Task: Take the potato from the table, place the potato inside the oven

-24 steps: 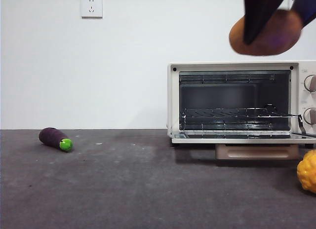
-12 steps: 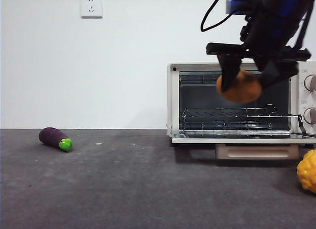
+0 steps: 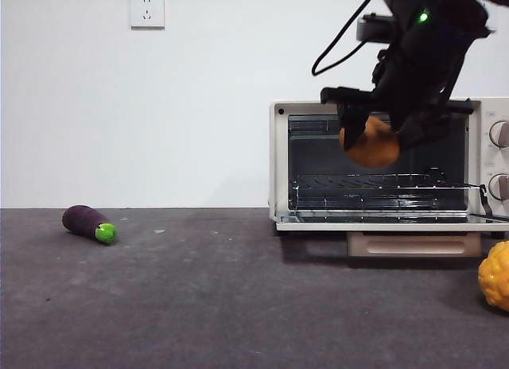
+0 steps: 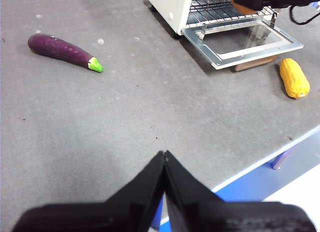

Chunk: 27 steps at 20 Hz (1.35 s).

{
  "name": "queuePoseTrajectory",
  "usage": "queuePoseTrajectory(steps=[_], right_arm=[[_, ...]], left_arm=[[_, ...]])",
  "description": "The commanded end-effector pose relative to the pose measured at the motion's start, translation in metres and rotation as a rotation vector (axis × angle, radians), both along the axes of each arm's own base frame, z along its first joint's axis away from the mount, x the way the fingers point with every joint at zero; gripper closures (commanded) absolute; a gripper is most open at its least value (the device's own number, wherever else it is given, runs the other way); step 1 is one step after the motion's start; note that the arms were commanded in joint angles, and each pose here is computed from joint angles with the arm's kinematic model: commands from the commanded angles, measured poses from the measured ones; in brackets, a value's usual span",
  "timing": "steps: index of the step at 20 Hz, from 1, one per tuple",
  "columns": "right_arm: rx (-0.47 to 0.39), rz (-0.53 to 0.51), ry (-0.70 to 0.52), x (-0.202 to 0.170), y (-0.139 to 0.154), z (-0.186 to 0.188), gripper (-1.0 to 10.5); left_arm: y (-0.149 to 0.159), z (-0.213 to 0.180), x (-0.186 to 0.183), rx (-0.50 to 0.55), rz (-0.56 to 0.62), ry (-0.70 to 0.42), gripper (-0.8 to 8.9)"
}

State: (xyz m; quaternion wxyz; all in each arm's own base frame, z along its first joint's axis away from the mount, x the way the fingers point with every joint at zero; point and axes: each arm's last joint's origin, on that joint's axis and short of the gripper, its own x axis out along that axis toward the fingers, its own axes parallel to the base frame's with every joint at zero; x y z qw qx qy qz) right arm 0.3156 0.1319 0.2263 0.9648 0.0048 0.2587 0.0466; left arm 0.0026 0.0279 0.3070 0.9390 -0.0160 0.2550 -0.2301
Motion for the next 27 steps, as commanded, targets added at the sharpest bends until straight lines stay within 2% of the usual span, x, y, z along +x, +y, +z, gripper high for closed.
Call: queuePoseTrajectory(steps=[1,8,11,15,19,23,27], right_arm=[[0.0,-0.013,0.004,0.012,0.003,-0.003,9.1],[-0.015,-0.024,0.032,0.029,0.009,-0.013,9.0],[-0.011,-0.05,0.044,0.031,0.007,-0.017,7.4],[-0.013,-0.078,0.035,0.032,0.007,-0.017,6.8],[-0.023,-0.115,-0.003,0.033,0.006,-0.014,4.1],[-0.032,-0.121,0.004,0.033,0.006,-0.011,4.0],[-0.058,-0.151,0.009,0.029,0.004,0.008,4.0]], left_arm=[[0.0,-0.001,0.0,0.007,-0.005,-0.008,8.18],[0.0,-0.001,0.0,0.007,-0.005,-0.009,8.18],[0.0,-0.001,0.0,0.007,-0.005,-0.009,8.18],[0.0,-0.001,0.0,0.007,-0.005,-0.009,8.18],[0.0,-0.001,0.0,0.003,-0.004,-0.006,8.18],[0.0,-0.001,0.0,-0.008,0.003,0.001,8.18],[0.0,-0.001,0.0,-0.009,0.003,0.001,8.18]])
